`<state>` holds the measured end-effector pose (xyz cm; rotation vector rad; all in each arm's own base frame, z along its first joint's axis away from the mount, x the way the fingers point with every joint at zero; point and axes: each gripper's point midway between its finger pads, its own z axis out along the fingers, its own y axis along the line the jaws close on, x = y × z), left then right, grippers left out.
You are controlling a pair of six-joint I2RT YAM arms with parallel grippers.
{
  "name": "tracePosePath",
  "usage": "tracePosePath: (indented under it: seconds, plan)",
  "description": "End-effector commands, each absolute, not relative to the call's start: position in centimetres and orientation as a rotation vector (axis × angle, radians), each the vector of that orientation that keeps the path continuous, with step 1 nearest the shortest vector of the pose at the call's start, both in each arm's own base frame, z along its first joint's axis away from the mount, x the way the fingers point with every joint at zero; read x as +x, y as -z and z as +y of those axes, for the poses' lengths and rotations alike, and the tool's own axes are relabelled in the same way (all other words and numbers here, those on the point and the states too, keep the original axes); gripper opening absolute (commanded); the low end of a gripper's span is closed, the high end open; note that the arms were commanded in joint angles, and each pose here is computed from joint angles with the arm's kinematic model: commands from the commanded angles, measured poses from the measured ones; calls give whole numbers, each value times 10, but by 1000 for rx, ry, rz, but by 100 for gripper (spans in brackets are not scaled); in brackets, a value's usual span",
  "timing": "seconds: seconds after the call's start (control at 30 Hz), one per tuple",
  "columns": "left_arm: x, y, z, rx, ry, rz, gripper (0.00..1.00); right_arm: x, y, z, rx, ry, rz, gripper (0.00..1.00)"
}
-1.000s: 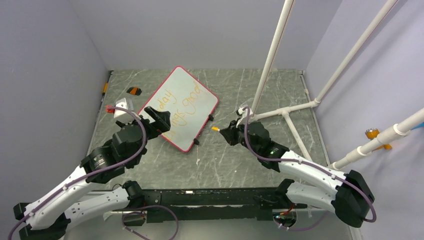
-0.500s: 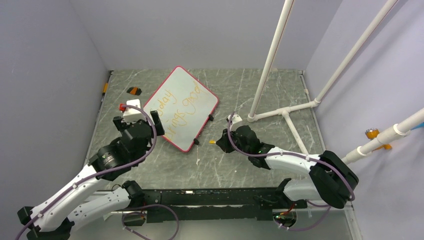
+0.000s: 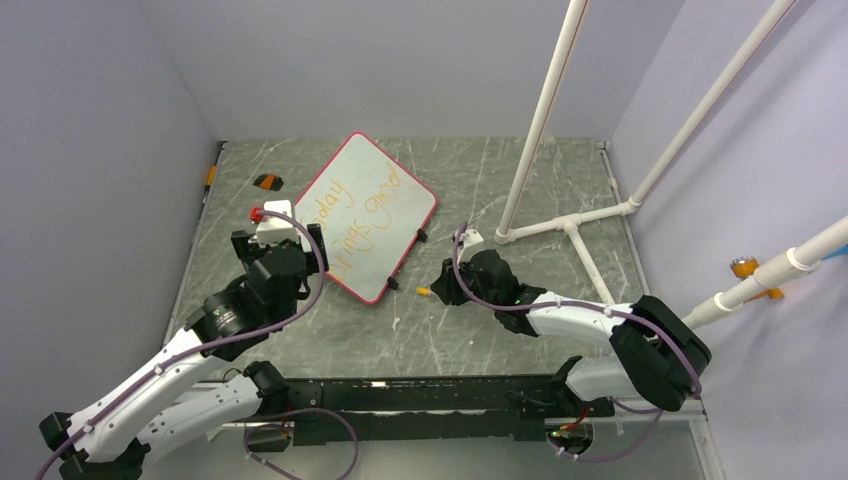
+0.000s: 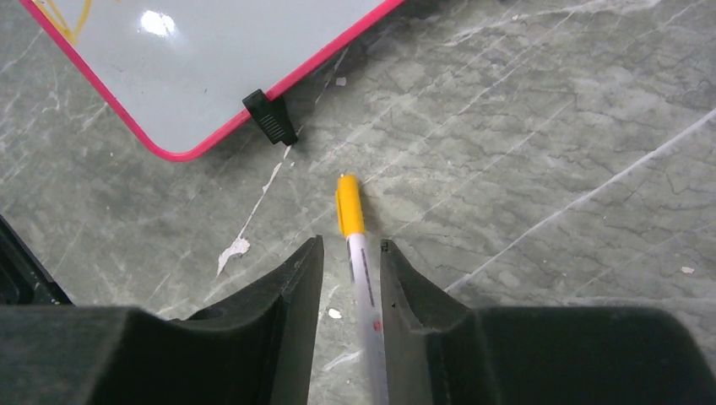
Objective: Write a sentence on the whiteboard
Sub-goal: Put down the whiteboard marker at the center of the board, then reset both arms
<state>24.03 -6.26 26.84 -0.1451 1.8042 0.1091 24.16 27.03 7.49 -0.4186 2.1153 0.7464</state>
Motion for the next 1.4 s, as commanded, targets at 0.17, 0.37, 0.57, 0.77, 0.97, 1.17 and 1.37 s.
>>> tracePosePath:
  seconds: [0.17,0.37,0.57,0.77,0.97,1.17,1.37]
  plan:
    - [242,-274,-58,-151,-123,1777,99,252,-96,252,-355,-658,2080,58]
    - [241,-274,-57,-147,-134,1778,99,255,-129,238,-343,-585,2040,79]
    - [241,-282,-57,-116,-138,1770,99,249,-182,235,-379,-611,1974,81]
    - [244,-307,-67,-38,-101,1745,99,238,-241,232,-390,-678,1881,82]
    - [248,-349,-76,34,-60,1666,99,223,-287,218,-354,-726,1782,83]
    - [253,-363,-80,98,-85,1610,99,206,-302,208,-369,-775,1700,85]
    - [255,-328,-87,81,-9,1646,100,192,-277,204,-374,-819,1703,87]
